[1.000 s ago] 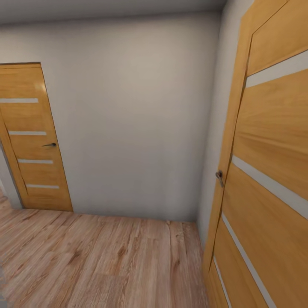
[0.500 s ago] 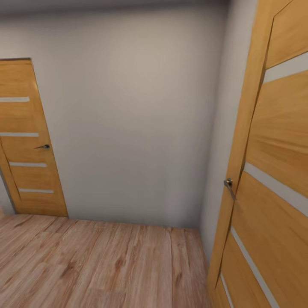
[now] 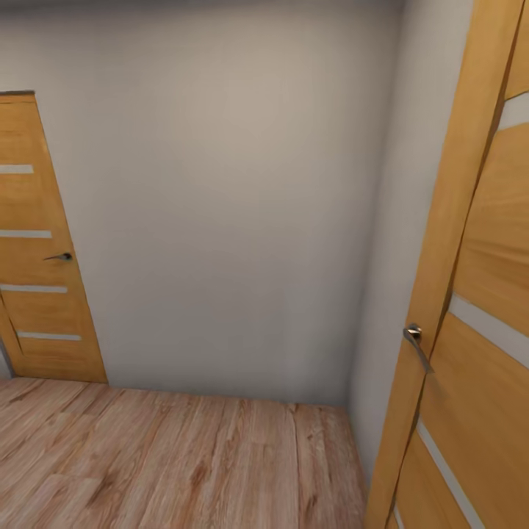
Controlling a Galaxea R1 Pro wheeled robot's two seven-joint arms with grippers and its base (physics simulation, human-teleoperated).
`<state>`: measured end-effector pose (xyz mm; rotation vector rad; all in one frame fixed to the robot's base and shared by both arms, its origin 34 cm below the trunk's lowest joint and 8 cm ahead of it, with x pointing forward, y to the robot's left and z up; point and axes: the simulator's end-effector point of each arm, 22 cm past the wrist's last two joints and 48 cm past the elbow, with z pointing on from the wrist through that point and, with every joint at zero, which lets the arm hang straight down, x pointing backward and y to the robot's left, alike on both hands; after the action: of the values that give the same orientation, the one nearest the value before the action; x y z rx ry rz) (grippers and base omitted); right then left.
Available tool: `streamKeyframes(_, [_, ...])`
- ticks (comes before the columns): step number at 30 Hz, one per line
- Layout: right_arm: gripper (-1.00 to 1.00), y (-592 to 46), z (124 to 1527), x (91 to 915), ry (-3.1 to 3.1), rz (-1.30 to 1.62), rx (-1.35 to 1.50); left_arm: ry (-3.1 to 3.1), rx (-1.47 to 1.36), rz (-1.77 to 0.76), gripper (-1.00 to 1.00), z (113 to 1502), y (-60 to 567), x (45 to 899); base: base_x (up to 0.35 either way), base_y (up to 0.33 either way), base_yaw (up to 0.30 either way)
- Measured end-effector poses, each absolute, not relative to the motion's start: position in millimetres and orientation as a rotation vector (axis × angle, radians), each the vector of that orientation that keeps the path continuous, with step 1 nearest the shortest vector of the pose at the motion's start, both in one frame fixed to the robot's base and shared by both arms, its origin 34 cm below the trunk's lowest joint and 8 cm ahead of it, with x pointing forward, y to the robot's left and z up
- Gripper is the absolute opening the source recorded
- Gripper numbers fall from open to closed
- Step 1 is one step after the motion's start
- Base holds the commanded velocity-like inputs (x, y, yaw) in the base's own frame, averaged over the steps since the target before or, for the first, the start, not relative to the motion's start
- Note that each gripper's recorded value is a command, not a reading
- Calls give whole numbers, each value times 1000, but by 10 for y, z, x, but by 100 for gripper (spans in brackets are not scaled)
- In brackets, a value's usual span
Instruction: Move the two storage containers from the living room to the garage. In the garage, place one container on the floor and stack the other container on top of it (either order is fine).
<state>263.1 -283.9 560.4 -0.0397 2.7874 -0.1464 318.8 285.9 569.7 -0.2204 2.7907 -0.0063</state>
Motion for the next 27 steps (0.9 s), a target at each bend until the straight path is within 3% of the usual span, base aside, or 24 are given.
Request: streamKeyframes(27, [100,-2824,5605,2633,2786,-148,-30,2792,-223,-6,100,5696,2862,3185,322,0,4])
